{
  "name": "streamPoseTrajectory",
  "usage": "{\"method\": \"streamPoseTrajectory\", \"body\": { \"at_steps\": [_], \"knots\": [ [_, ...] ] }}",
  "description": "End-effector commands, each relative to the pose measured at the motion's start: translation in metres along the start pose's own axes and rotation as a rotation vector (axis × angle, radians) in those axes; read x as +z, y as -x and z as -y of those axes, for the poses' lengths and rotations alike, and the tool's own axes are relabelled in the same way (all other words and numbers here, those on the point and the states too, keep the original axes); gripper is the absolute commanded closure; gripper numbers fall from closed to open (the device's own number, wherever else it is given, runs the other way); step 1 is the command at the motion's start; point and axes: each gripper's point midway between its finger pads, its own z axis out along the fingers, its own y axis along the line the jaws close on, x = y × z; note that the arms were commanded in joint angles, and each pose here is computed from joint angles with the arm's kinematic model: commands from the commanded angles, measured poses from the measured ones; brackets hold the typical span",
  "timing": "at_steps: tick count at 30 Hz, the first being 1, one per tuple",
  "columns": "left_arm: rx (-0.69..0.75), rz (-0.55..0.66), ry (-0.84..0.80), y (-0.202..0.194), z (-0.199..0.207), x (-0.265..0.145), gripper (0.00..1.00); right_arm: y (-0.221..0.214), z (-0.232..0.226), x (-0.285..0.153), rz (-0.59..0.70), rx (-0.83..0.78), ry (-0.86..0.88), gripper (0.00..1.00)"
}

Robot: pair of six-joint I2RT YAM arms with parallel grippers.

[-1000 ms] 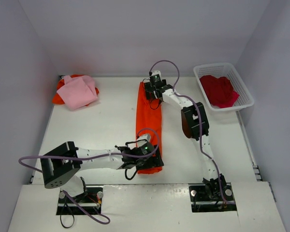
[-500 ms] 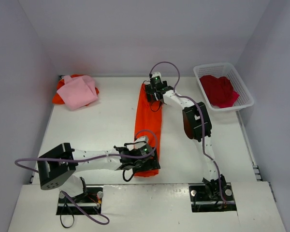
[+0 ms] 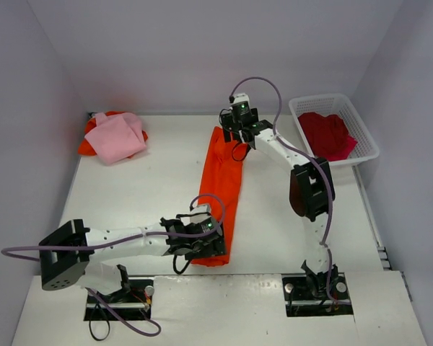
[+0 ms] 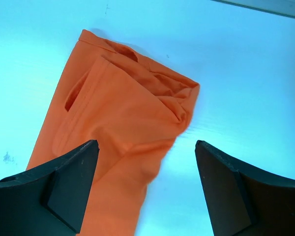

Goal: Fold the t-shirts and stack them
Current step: Rotate the tshirt 80 degrees

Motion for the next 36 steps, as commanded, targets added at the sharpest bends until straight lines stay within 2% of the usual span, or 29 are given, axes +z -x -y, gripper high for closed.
{"method": "streamPoseTrajectory", "body": {
  "at_steps": [1, 8, 9, 11, 12, 14, 15, 17, 18, 22, 28, 36],
  "knots": [
    [-0.008, 0.051, -0.030, 0.010, 0.006, -0.018, 0.21, 0.043, 0.007, -0.047, 0.103, 0.026, 0.000, 0.24],
    [-0.002, 0.076, -0.026, 0.014, -0.005, -0.037, 0.21, 0.042, 0.014, -0.106, 0.118, 0.069, 0.017, 0.24],
    [0.001, 0.075, -0.013, 0.013, -0.011, -0.038, 0.21, 0.020, 0.009, -0.108, 0.074, 0.065, 0.020, 0.23],
    [-0.005, 0.084, -0.029, 0.014, -0.014, -0.045, 0.21, 0.009, 0.007, -0.127, 0.074, 0.070, 0.018, 0.24],
    [-0.005, 0.086, -0.021, 0.012, -0.021, -0.045, 0.21, -0.020, -0.001, -0.130, 0.031, 0.058, 0.010, 0.24],
    [-0.010, 0.095, -0.022, 0.012, -0.029, -0.049, 0.21, -0.033, -0.006, -0.149, 0.035, 0.067, 0.012, 0.24],
    [-0.011, 0.094, 0.000, 0.009, -0.038, -0.045, 0.21, -0.058, -0.008, -0.152, -0.003, 0.075, 0.006, 0.25],
    [-0.026, 0.089, -0.005, 0.006, -0.044, -0.045, 0.21, -0.070, -0.021, -0.173, 0.008, 0.086, 0.039, 0.26],
    [-0.029, 0.081, 0.002, 0.002, -0.051, -0.041, 0.21, -0.095, -0.023, -0.176, -0.029, 0.102, 0.036, 0.27],
    [-0.044, 0.094, -0.006, 0.001, -0.057, -0.041, 0.21, -0.134, -0.037, -0.215, -0.029, 0.145, 0.096, 0.28],
    [-0.027, 0.089, -0.005, 0.000, -0.053, -0.037, 0.21, -0.197, -0.056, -0.252, -0.091, 0.224, 0.174, 0.30],
    [-0.011, 0.092, -0.013, 0.002, -0.045, -0.029, 0.21, -0.274, -0.092, -0.276, -0.174, 0.169, 0.177, 0.29]
  ]
}}
